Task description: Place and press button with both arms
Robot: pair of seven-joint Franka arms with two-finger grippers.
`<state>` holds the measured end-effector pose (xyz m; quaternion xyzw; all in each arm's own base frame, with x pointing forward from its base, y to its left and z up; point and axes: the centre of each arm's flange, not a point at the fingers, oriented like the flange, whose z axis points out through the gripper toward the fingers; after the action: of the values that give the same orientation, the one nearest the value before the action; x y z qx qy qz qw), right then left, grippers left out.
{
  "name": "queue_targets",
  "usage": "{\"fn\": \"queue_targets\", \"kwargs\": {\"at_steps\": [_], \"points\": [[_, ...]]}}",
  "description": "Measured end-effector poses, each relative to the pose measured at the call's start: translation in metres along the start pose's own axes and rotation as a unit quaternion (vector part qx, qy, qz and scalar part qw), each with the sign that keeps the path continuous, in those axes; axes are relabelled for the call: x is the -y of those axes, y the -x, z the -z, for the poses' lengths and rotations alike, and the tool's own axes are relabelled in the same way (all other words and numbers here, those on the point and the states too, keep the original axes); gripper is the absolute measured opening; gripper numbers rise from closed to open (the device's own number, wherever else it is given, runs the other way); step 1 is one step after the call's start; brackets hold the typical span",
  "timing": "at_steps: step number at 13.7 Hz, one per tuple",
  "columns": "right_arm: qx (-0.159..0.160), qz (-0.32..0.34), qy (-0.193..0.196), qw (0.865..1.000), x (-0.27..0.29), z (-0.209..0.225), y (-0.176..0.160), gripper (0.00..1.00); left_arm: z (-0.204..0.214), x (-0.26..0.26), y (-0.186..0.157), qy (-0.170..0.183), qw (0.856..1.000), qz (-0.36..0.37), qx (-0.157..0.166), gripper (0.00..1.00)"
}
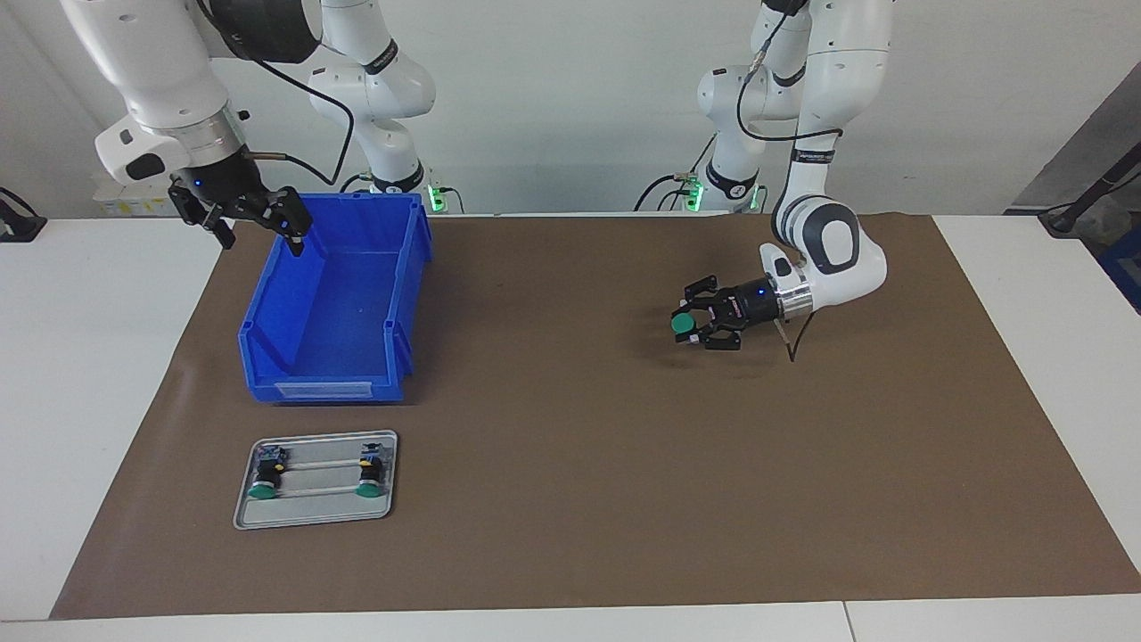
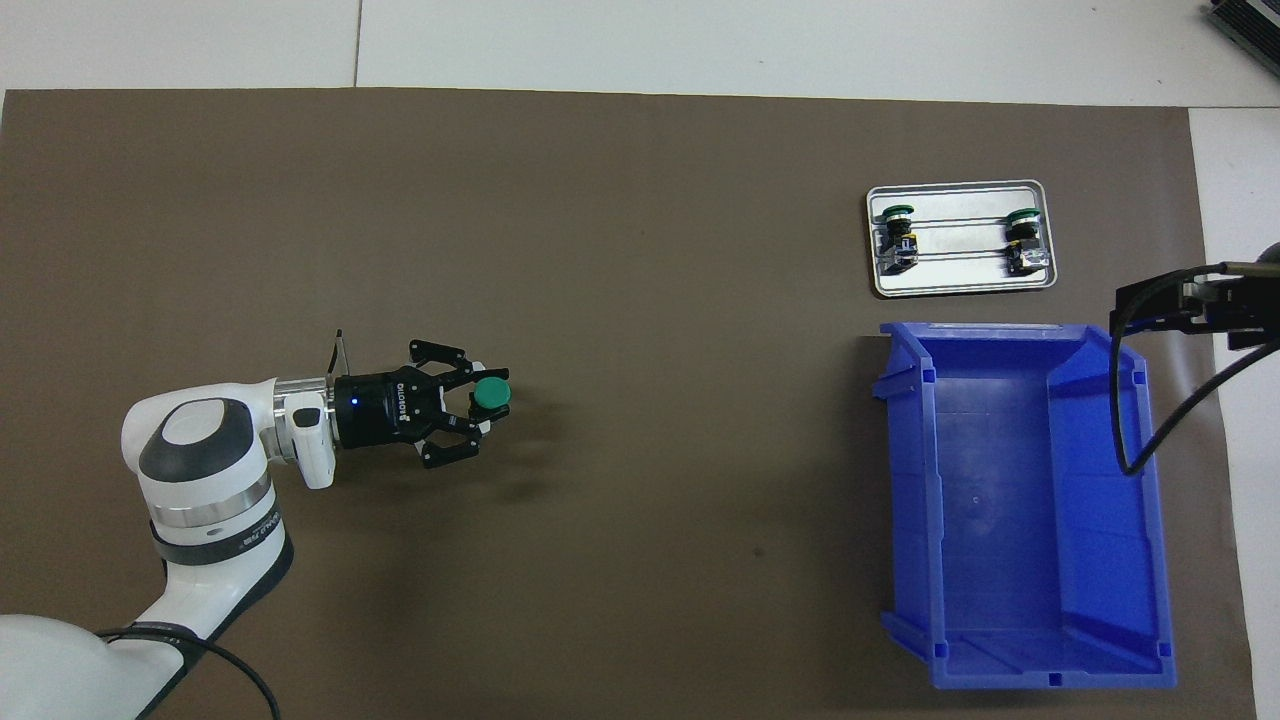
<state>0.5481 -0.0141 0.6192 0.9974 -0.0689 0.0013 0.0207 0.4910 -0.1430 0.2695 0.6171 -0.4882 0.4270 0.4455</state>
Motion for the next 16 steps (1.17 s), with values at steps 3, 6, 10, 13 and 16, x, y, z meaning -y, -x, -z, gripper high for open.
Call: {"fn": "queue_targets", "kwargs": {"at_steps": [3, 6, 10, 13, 16], "points": [[0.000, 0.000, 0.000, 1.000, 0.000, 0.000, 0.000, 1.00, -0.009, -0.003, 0.004, 0.001, 1.000, -0.004, -0.005, 0.42], [0.000, 0.000, 0.000, 1.000, 0.000, 0.000, 0.000, 1.00, -0.010, -0.008, 0.017, 0.002, 1.000, -0.014, -0.002, 0.42], [0.000, 0.000, 0.000, 1.000, 0.000, 0.000, 0.000, 1.00, -0.024, -0.016, 0.059, 0.004, 0.998, -0.024, -0.059, 0.42], [0.000, 0.000, 0.000, 1.000, 0.000, 0.000, 0.000, 1.00, -0.026, -0.017, 0.062, 0.011, 0.996, -0.024, -0.087, 0.42], [0.000, 0.000, 0.000, 1.000, 0.000, 0.000, 0.000, 1.00, -0.028, -0.018, 0.061, 0.015, 0.995, -0.027, -0.092, 0.42]]}}
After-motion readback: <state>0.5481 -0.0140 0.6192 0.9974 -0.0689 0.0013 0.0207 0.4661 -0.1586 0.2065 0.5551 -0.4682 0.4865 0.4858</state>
